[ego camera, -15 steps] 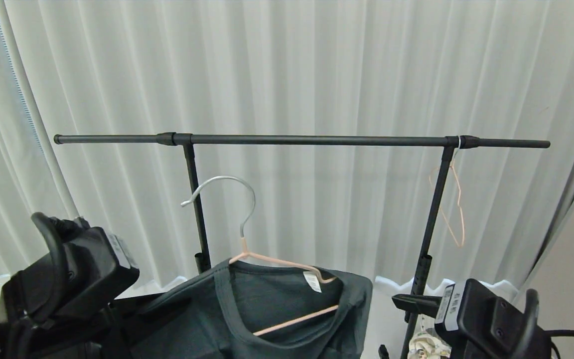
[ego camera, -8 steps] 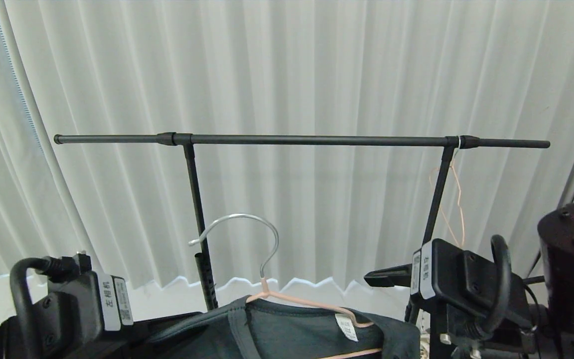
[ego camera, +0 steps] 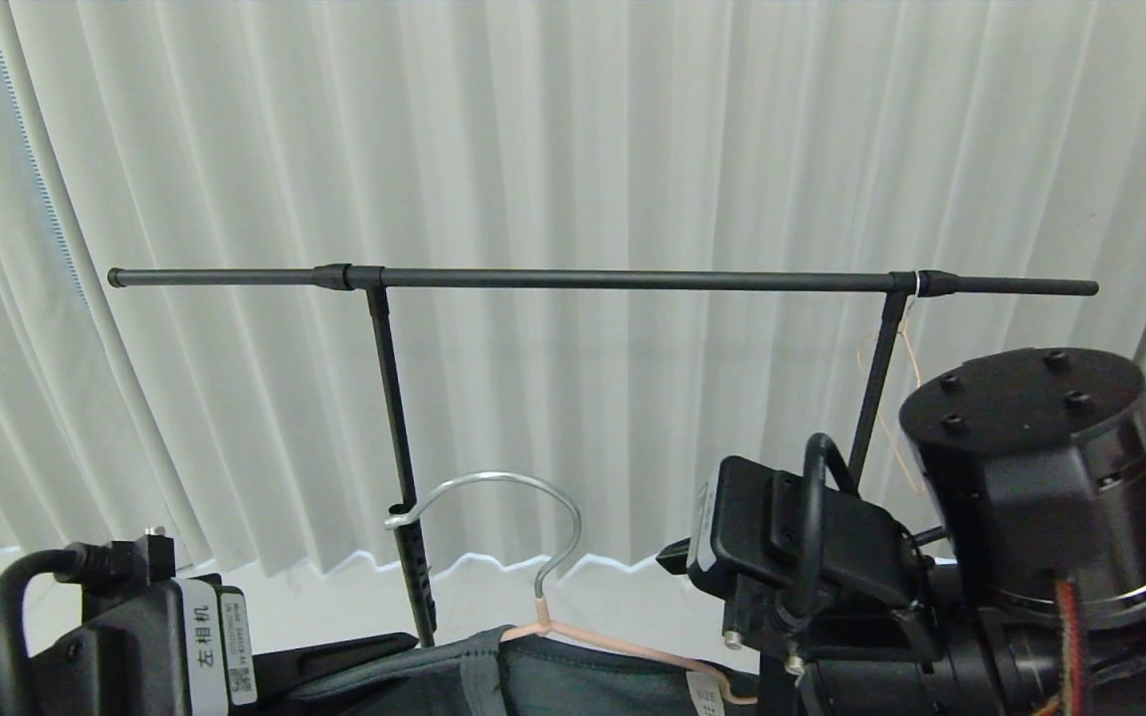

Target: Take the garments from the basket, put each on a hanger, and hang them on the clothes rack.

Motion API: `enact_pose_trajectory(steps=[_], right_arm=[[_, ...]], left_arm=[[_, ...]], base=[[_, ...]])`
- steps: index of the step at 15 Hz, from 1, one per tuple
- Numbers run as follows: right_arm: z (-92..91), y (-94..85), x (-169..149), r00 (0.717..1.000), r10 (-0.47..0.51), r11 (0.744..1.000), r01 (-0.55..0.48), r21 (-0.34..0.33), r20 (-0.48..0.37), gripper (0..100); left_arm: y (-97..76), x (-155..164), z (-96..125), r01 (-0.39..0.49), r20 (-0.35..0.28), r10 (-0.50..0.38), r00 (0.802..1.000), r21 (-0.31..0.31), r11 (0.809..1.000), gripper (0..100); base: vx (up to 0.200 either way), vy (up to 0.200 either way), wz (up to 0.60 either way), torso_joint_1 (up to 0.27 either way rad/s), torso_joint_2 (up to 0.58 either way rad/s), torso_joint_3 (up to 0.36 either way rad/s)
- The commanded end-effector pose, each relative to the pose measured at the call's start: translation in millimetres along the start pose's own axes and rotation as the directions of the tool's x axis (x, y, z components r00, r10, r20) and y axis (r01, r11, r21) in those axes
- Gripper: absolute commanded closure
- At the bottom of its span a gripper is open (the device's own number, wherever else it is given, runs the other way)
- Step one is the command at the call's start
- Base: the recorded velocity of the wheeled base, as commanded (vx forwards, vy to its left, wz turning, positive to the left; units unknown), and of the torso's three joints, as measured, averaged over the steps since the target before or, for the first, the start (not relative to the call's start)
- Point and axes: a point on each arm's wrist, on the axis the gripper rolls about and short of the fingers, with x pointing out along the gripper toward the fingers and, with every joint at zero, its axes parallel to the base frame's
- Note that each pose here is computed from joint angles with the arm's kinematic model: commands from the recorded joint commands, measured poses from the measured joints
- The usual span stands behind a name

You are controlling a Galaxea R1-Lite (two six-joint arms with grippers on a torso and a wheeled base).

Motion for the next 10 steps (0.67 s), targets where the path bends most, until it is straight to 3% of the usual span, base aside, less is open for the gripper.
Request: enact_pose_trajectory(steps=[1,7,8,10], right_arm=[[-2.3,0.2,15.5,0.999,0.016,1.000,-0.016,0.003,-0.037,0],[-6.7,1.5,14.3,0.997,0.031,0.999,-0.031,0.013,-0.077,0],[-6.8,1.9,14.8,0.996,0.033,0.999,-0.032,0.012,-0.079,100],[-7.2,1.5,14.9,0.996,0.030,0.999,-0.030,0.011,-0.079,100]], left_arm=[[-0.6,-0.7,2.1,0.005,0.011,-0.005,1.000,0.005,1.000,100],[-0.1,-1.7,4.0,-0.005,0.034,0.004,0.999,0.010,1.000,100],[-0.1,-1.7,4.0,-0.005,0.034,0.004,0.999,0.010,1.000,100],[-0.1,-2.1,4.1,-0.005,0.035,0.005,0.999,0.010,1.000,100]], base=[[0.000,0.000,0.00,0.000,0.00,0.000],[0.000,0.000,0.00,0.000,0.00,0.000],[0.000,0.000,0.00,0.000,0.00,0.000],[0.000,0.000,0.00,0.000,0.00,0.000]])
